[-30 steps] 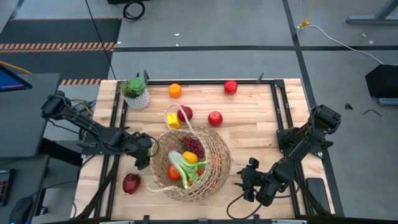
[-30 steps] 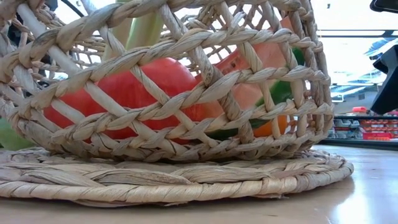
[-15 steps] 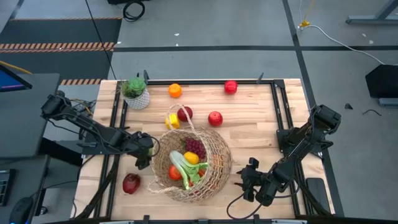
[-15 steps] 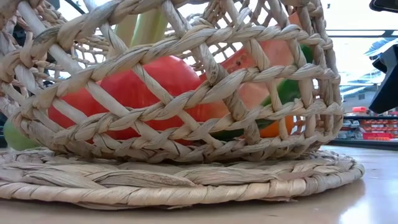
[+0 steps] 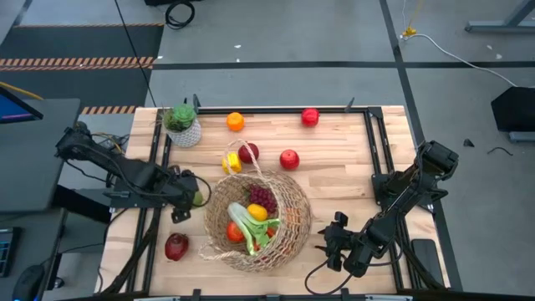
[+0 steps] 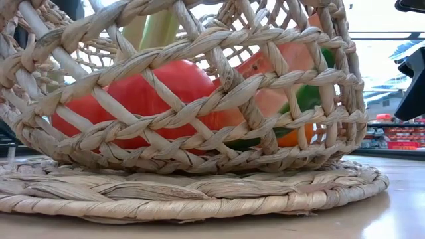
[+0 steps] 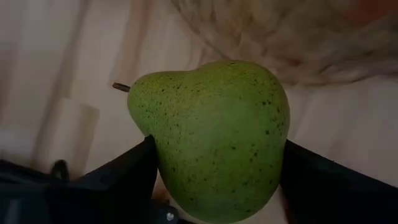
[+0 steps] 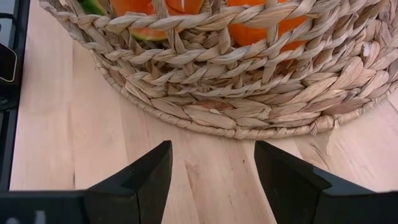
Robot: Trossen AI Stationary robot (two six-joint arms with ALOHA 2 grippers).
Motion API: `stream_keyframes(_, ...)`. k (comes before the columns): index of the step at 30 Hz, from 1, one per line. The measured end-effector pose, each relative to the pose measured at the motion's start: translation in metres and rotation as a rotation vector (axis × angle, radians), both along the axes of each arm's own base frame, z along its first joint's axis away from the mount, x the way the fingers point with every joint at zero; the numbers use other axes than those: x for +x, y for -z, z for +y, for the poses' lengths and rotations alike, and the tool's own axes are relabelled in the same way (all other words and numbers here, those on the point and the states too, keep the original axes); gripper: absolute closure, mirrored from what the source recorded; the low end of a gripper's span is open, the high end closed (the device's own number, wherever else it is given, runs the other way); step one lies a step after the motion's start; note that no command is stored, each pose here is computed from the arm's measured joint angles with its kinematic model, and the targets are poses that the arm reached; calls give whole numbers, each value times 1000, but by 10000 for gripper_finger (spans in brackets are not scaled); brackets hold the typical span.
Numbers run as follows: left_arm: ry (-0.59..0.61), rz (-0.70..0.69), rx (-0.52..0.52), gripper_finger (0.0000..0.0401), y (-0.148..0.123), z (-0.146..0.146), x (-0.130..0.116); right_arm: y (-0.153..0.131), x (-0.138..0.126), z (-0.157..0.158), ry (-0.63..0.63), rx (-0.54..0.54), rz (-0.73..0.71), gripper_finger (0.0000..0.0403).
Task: Build produce basket
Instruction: Put the pear into the basket
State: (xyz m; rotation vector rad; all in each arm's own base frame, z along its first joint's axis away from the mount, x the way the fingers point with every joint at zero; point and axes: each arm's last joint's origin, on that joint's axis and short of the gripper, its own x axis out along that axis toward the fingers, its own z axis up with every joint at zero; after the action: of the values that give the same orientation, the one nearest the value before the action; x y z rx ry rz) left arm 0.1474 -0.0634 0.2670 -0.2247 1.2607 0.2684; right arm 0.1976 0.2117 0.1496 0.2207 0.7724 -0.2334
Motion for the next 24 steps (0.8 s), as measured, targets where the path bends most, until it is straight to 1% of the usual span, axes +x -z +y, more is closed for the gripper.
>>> stream_keyframes(5, -22, -117, 15, 110, -56, 3, -2, 0, 0, 0, -1, 1, 1, 170)
stream_keyframes(9, -49, -255, 20, 110, -97, 7, -6, 0, 0, 0, -1, 2, 1, 170)
stream_keyframes(11, -70, -343, 22, 110, -113, 8, -6, 0, 0, 0, -1, 2, 1, 170)
stream_keyframes(13, -69, -434, 8, 110, -122, 7, -1, 0, 0, 0, -1, 2, 1, 170)
stream_keyframes(16, -47, -570, 9, 110, -127, 0, 15, 0, 0, 0, -1, 2, 1, 170)
stream_keyframes(18, -8, -617, 15, 110, -125, -7, 30, 0, 0, 0, -1, 4, 0, 170)
stream_keyframes(20, 42, -587, 34, 108, -118, -16, 44, 0, 0, 1, 0, 10, -4, 170)
stream_keyframes(24, 78, -450, 91, 90, -95, -27, 64, -1, 1, 2, 1, 27, -6, 170)
